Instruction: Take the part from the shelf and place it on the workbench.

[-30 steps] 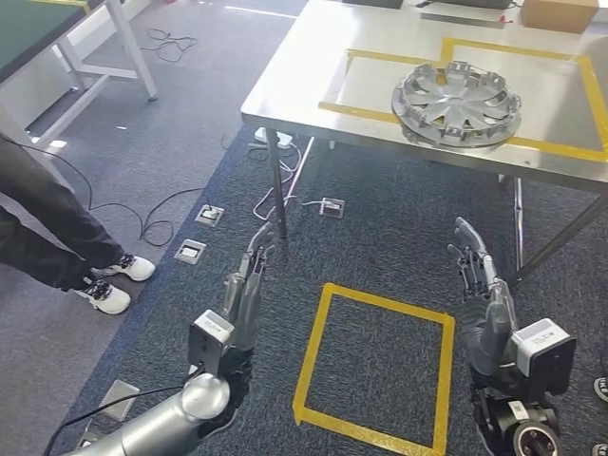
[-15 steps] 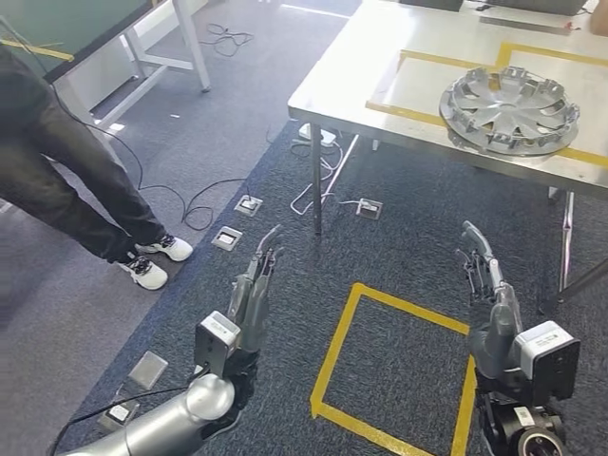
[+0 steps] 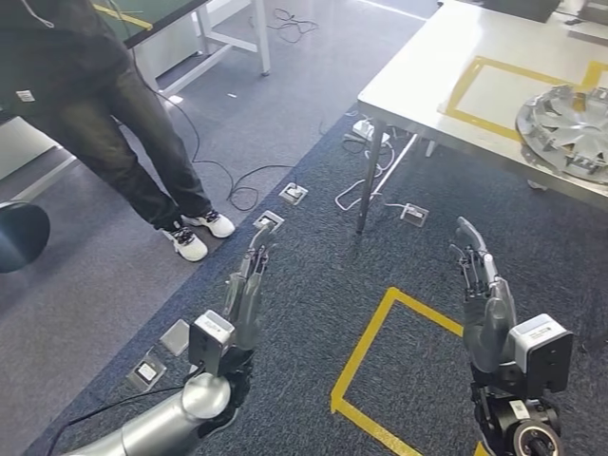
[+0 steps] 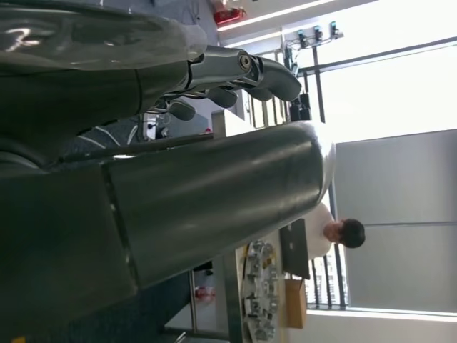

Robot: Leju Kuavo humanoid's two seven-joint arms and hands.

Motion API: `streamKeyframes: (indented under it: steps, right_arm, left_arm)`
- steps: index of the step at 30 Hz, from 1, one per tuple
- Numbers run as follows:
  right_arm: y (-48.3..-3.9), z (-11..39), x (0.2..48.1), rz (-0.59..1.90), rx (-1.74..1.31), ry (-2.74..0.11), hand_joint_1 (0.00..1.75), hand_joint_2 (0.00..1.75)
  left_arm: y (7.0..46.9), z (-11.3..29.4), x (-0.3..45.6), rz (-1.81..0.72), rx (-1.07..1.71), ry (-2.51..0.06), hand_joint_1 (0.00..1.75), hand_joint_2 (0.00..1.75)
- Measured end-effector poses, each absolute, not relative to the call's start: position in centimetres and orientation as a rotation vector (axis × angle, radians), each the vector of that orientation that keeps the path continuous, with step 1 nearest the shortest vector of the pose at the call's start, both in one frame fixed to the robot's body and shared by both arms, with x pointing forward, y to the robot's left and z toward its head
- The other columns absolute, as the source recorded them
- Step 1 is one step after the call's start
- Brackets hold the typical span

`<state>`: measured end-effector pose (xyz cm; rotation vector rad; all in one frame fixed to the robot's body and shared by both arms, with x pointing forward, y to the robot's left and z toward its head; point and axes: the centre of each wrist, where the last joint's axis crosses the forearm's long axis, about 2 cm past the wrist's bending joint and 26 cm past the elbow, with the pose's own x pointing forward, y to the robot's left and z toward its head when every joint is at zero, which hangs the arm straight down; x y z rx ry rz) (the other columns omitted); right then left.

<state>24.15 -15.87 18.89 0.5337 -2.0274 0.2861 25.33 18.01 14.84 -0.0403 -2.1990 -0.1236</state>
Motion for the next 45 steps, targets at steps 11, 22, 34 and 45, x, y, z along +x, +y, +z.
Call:
streamKeyframes:
  steps: [11, 22, 34, 45]
  right_arm:
    - [-15.8, 18.6, 23.8, 0.272, 0.529, -2.019, 0.0, 0.0]
    - [-15.7, 18.4, 23.4, 0.269, 0.537, -2.012, 0.0, 0.0]
    - [-15.7, 18.3, 23.2, 0.273, 0.539, -2.014, 0.0, 0.0]
    - [-16.0, 18.4, 23.0, 0.267, 0.515, -2.009, 0.0, 0.0]
  left_arm:
    - [17.8, 14.9, 25.3, -0.114, -0.041, -2.198, 0.0, 0.0]
    - [17.9, 14.9, 25.1, -0.11, -0.036, -2.197, 0.0, 0.0]
    - [17.7, 15.0, 25.2, -0.104, -0.039, -2.206, 0.0, 0.0]
    - [17.3, 15.0, 25.1, -0.116, -0.065, -2.206, 0.0, 0.0]
